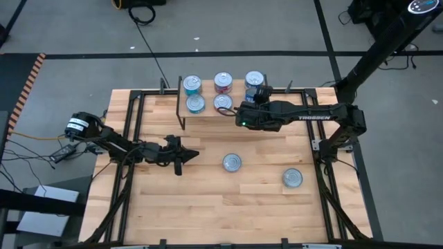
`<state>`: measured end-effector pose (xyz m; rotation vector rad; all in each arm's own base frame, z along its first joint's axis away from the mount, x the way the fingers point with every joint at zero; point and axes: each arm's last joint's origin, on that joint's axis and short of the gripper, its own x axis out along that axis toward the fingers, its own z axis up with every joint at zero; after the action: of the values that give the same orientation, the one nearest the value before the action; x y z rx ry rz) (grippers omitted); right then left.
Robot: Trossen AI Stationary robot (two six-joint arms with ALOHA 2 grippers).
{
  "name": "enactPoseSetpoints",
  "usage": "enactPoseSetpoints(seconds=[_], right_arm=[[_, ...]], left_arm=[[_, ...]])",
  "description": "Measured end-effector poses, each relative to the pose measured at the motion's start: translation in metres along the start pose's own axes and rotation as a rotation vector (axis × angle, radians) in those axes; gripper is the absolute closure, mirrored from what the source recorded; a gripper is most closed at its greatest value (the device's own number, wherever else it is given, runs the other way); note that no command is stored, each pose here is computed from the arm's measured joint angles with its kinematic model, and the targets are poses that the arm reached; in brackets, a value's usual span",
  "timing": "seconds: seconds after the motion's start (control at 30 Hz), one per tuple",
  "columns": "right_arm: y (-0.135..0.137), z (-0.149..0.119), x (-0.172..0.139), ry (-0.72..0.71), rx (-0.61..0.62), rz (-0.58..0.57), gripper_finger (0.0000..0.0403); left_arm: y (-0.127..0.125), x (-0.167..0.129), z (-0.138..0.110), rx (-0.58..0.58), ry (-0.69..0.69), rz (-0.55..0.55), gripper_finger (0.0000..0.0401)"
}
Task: Stack canned seafood by type on shelf
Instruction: Stack the blue tuna can on top of the other blue tuna can on the shelf
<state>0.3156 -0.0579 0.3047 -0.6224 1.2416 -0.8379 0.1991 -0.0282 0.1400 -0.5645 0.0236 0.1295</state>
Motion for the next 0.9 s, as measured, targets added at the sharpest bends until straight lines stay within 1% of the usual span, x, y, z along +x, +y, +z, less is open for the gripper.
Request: enactPoseSetpoints(seconds=[0.07, 0.3, 0.4, 0.57, 0.67, 0.9], right_arm=[[-0.001, 0.0, 0.002, 0.003, 0.004, 0.028, 0.0244], [-0.005, 0.0, 0.009, 0.009, 0.03, 0.055, 0.0243], [-0.008, 0.0, 0.012, 0.009, 0.046, 0.103, 0.0235], [-0.005, -0.001, 0.015, 0.005, 0.051, 0.229, 0.0212], [-0.005, -0.001, 0.017, 0.003, 0.058, 0.275, 0.02], [-0.008, -0.002, 0.02, 0.01, 0.067, 0.283, 0.0186]], left_arm=[[0.0, 0.0, 0.0, 0.001, 0.001, 0.0, 0.04], [0.0, 0.0, 0.0, 0.003, 0.002, 0.0, 0.04], [0.0, 0.0, 0.0, 0.003, 0.002, 0.0, 0.04], [0.0, 0.0, 0.0, 0.004, 0.003, 0.0, 0.04], [0.001, 0.0, -0.001, 0.007, 0.011, 0.006, 0.04], [0.001, 0.0, -0.002, 0.01, 0.023, 0.014, 0.04]])
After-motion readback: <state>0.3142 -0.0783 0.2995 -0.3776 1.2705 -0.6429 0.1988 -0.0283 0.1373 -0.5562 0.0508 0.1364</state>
